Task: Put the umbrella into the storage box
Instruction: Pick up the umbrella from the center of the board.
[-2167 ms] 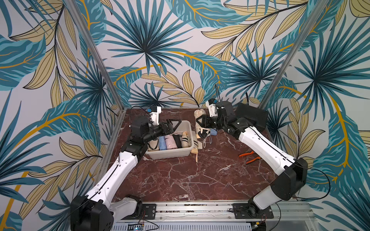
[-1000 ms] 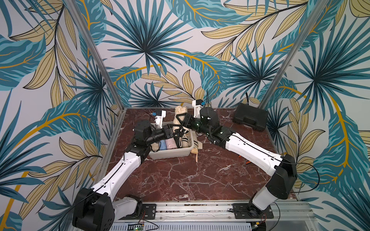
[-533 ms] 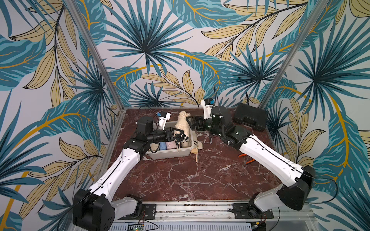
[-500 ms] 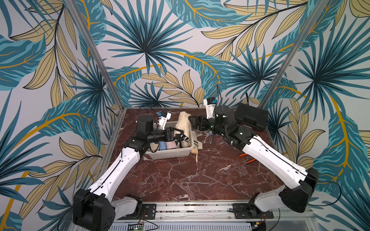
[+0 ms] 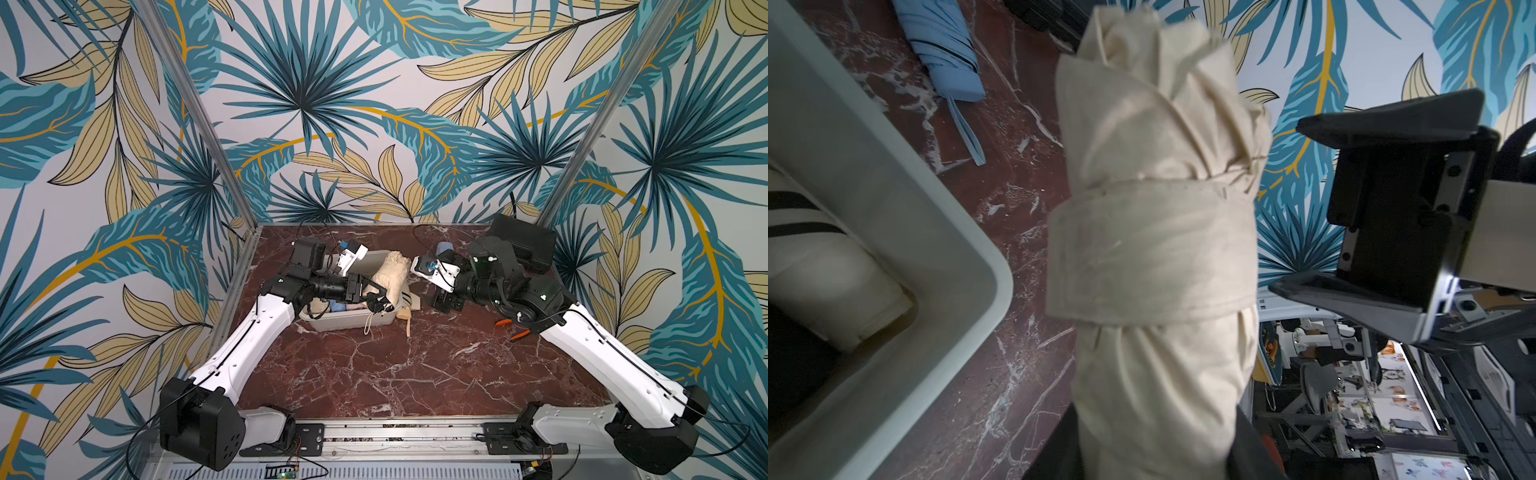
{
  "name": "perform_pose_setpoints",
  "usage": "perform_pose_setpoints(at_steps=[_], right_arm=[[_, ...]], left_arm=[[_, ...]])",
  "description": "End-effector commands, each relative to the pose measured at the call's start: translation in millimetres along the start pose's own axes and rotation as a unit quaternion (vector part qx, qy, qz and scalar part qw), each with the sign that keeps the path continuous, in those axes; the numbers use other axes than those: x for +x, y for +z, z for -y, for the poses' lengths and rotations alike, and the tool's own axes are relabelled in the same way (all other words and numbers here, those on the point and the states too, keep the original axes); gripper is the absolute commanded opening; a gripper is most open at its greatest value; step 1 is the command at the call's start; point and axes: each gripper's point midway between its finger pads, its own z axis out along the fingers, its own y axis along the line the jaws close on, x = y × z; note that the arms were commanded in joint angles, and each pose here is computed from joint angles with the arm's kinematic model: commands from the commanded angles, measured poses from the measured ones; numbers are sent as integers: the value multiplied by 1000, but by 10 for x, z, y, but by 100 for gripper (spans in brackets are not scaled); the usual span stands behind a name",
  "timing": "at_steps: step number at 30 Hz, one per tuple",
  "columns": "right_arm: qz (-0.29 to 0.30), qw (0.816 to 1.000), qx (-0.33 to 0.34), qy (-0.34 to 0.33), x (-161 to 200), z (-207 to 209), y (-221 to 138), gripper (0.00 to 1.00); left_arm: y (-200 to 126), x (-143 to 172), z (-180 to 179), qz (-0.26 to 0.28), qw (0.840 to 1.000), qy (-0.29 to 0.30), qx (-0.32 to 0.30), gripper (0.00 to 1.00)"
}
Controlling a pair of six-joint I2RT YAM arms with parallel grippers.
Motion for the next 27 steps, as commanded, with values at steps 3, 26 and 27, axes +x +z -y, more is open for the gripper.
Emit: perform_pose_setpoints(at_steps=[3,26,27], right_arm=[[18,977,-24,-209,-108,-192,1,85],[-48,884,-18,-465,-180,-297,485,73],[-49,881,-11,-471,-178,-287,512,72]], left_arm=[[1,39,378,-22,996,36,74,30],[11,263,698,-56,988,71,122,34],[7,275,717,-59,988,71,126,34]])
